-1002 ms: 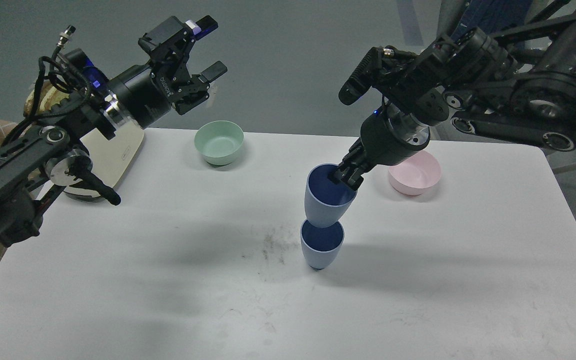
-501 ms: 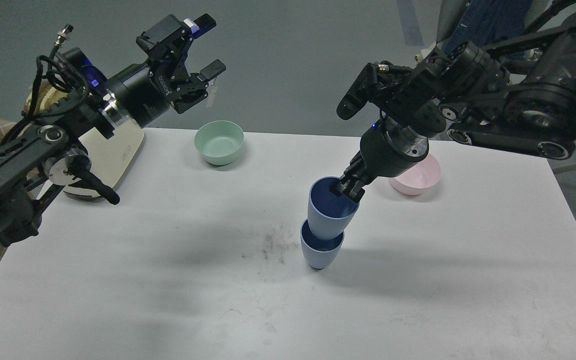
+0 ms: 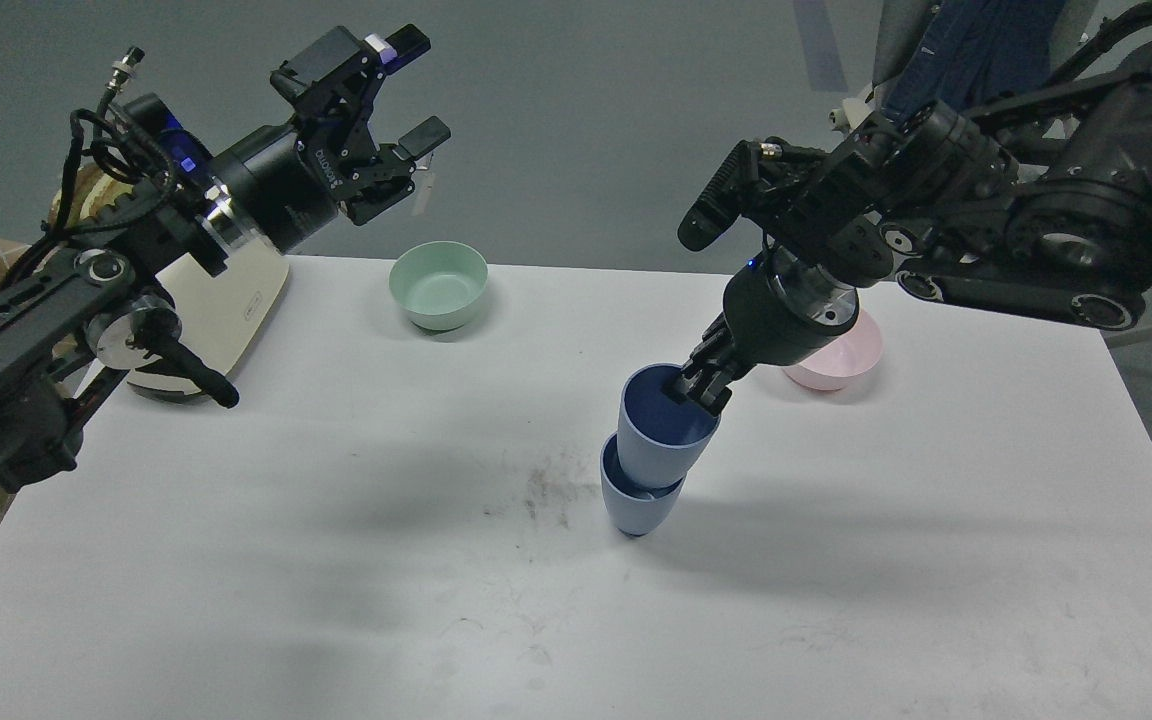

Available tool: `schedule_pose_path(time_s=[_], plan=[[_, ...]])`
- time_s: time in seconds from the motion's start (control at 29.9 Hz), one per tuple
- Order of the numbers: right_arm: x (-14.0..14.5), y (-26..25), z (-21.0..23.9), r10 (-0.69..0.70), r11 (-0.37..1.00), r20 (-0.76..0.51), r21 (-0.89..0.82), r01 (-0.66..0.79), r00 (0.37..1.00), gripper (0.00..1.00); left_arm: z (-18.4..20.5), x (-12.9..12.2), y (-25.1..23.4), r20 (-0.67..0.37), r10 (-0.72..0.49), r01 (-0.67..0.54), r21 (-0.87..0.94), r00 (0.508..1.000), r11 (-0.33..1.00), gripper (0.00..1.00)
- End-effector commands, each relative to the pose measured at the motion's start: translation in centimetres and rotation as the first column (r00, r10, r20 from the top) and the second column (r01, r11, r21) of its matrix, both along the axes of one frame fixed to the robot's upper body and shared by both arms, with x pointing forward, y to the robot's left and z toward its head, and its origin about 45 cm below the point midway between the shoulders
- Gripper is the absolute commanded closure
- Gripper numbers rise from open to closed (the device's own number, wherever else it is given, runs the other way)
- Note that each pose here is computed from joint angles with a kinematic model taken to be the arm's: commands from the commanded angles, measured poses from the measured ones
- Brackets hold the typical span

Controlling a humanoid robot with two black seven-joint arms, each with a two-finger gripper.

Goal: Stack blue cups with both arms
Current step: 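Move the held cup over the centered blue cup and lower it inside, then open the right gripper and lift it away from the stacked cups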

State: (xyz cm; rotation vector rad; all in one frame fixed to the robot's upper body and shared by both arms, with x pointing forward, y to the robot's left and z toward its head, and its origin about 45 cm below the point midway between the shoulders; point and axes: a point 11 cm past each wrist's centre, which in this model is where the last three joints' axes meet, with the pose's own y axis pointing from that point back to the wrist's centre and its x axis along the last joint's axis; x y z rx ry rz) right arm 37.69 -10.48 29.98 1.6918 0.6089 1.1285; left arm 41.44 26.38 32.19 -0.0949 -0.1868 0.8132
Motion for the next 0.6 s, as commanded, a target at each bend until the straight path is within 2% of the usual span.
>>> schedule_pose_path(time_s=[0.0, 0.1, 0.17, 0.23, 0.43, 0.57], plan=[[-0.05, 0.01, -0.13, 0.0, 1.0, -0.003, -0.001, 0.0, 1.0, 1.0, 0.02, 0.0, 0.01, 0.001, 0.0, 0.0, -0.001, 1.0, 1.0, 0.04], [-0.18, 0.35, -0.26, 0.008, 1.0, -0.005, -0.003, -0.008, 1.0, 0.99, 0.03, 0.0, 0.06, 0.001, 0.001, -0.001, 0.0, 1.0, 1.0, 0.04], [-0.24, 0.49, -0.28, 0.008, 1.0, -0.009, 0.0, -0.008, 1.0, 0.91, 0.08, 0.01, 0.08, 0.002, 0.002, -0.002, -0.001, 1.0, 1.0, 0.04], [-0.26, 0.55, -0.3, 0.01, 1.0, -0.009, 0.001, -0.01, 1.0, 0.78, 0.08, 0.01, 0.08, 0.002, 0.002, -0.002, -0.001, 1.0, 1.0, 0.04], [-0.22, 0.59, -0.24, 0.01, 1.0, -0.006, 0.004, -0.01, 1.0, 0.6, 0.06, 0.01, 0.03, 0.002, 0.001, -0.001, -0.002, 1.0, 1.0, 0.04], [-0.22, 0.59, -0.24, 0.01, 1.0, -0.006, 0.004, -0.01, 1.0, 0.53, 0.12, 0.02, 0.1, 0.004, 0.002, -0.002, -0.001, 1.0, 1.0, 0.04]])
